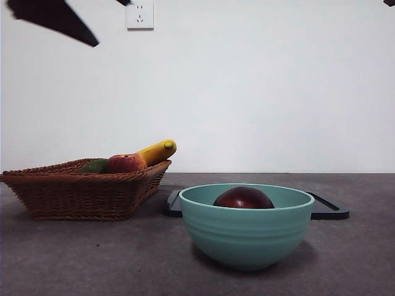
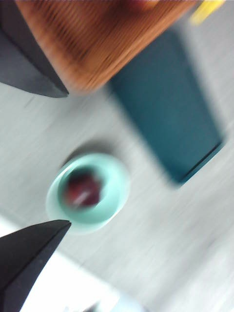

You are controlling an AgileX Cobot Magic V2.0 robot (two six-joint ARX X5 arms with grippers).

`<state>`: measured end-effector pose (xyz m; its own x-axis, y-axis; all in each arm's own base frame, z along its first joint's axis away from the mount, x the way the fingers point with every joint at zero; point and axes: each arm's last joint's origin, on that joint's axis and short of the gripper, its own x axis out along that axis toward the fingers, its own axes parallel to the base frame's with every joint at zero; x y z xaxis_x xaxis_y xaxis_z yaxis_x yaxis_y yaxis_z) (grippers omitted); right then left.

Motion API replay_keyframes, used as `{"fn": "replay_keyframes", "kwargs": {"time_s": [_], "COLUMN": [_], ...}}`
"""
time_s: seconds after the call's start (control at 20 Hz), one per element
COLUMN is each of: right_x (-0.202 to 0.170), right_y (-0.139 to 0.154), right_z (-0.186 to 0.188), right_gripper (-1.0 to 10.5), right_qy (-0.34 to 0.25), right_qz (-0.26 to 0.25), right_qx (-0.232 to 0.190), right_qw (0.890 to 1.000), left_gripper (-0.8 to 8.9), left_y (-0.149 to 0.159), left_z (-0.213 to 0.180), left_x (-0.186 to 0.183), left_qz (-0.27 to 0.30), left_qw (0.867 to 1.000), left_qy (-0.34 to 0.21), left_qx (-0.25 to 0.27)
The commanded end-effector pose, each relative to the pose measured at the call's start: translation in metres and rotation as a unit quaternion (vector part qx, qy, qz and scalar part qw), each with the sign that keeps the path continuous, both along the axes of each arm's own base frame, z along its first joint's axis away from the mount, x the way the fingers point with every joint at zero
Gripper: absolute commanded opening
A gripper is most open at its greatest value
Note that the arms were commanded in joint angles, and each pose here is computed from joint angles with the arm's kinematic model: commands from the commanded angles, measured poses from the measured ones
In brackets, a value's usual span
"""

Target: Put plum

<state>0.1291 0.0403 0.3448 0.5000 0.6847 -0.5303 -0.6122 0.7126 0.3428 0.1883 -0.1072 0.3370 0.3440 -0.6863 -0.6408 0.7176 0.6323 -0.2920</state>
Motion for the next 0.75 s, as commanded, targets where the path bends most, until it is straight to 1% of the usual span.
{"fn": "replay_keyframes", "kwargs": {"time_s": [0.05, 0.15, 0.25, 0.4, 0.75], "right_x": [0.001, 0.001, 0.001, 0.001, 0.005], "right_y": [0.001, 0.001, 0.001, 0.001, 0.003], "right_z": [0.005, 0.005, 0.005, 0.004, -0.004], "right_gripper": [4.0, 4.0, 4.0, 4.0, 4.0], "right_qy": [-0.015, -0.015, -0.014, -0.005, 0.038], "right_qz": [0.004, 0.004, 0.004, 0.005, 0.006], "right_qx": [-0.001, -0.002, -0.001, -0.003, -0.007], "right_qw": [1.0, 1.0, 1.0, 1.0, 0.999], "left_gripper": [4.02, 4.02, 4.02, 4.02, 4.02], "left_y": [0.004, 0.008, 0.01, 0.01, 0.01], "left_z": [-0.015, -0.026, -0.029, -0.029, -0.029], "left_x": [-0.014, -0.023, -0.027, -0.028, -0.028], "left_qz": [-0.026, -0.04, -0.049, -0.05, -0.05], "left_qw": [0.999, 0.997, 0.996, 0.996, 0.996], "left_qy": [0.037, 0.063, 0.075, 0.077, 0.077], "left_qx": [-0.008, 0.0, 0.01, 0.008, 0.008]}}
